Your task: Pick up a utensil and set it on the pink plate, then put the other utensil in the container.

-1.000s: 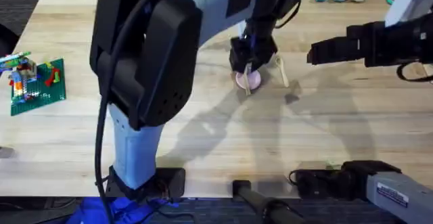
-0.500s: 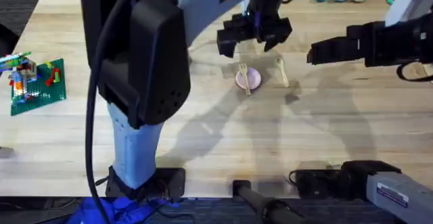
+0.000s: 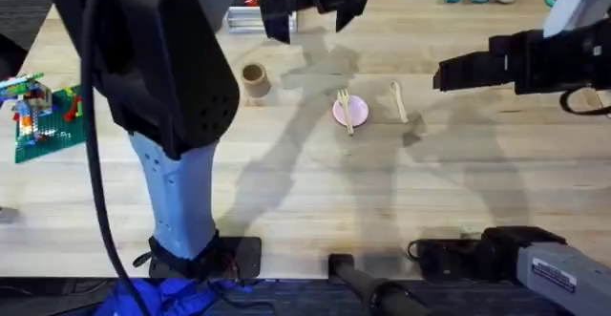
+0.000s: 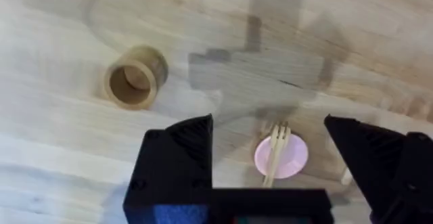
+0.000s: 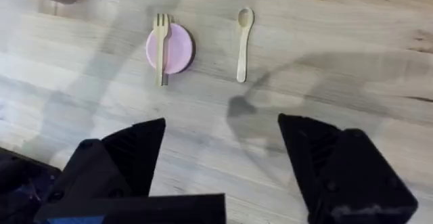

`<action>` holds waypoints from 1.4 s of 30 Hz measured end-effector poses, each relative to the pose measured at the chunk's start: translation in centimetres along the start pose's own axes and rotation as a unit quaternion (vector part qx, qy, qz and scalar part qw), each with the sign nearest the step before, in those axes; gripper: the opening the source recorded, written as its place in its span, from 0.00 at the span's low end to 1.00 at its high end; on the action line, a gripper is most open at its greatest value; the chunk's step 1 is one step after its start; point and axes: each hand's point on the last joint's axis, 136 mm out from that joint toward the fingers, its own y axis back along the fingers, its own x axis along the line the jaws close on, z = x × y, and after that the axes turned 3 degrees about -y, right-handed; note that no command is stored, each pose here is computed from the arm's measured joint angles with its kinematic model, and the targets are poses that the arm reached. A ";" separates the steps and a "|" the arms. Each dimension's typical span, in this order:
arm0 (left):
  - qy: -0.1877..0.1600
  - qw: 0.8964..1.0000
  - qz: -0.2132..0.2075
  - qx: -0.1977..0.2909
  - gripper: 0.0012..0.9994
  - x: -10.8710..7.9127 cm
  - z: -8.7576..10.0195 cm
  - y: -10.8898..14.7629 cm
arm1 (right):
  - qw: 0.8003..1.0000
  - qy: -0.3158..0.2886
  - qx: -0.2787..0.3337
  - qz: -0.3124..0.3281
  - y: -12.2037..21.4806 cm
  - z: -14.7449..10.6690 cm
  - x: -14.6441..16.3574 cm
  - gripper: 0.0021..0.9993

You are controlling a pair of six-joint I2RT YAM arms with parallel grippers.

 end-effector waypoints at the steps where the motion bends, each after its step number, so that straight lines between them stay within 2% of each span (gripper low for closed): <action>1: -0.017 1.000 -0.002 -0.003 0.99 0.0 0.2 0.3 | 1.000 0.000 0.000 0.000 0.0 0.0 0.0 0.99; 7: -0.094 0.996 -0.005 -0.008 0.99 0.3 0.5 2.3 | 1.000 0.000 0.000 0.000 0.0 0.0 0.0 0.99; 14: -0.128 0.991 -0.018 -0.026 0.99 2.1 2.4 4.3 | 1.000 0.000 0.000 0.000 0.0 0.0 0.0 0.99; 18: -0.149 0.986 -0.055 -0.044 0.99 3.3 3.0 7.2 | 1.000 0.001 -0.002 0.000 0.0 0.1 0.0 0.99; 23: -0.161 0.981 -0.085 -0.067 0.99 5.5 2.9 11.4 | 1.000 0.001 -0.002 0.000 0.0 0.1 0.0 0.99; 25: -0.165 0.980 -0.087 -0.064 0.99 6.5 2.6 12.2 | 1.000 0.001 -0.002 0.000 0.0 0.1 0.0 0.99; 33: -0.188 0.976 -0.098 -0.042 1.00 8.8 2.5 12.2 | 1.000 0.001 -0.002 0.000 0.0 0.1 0.0 0.99; 42: -0.181 0.977 -0.104 -0.038 0.99 11.6 3.1 12.6 | 1.000 0.001 -0.002 0.000 0.0 0.1 0.0 0.99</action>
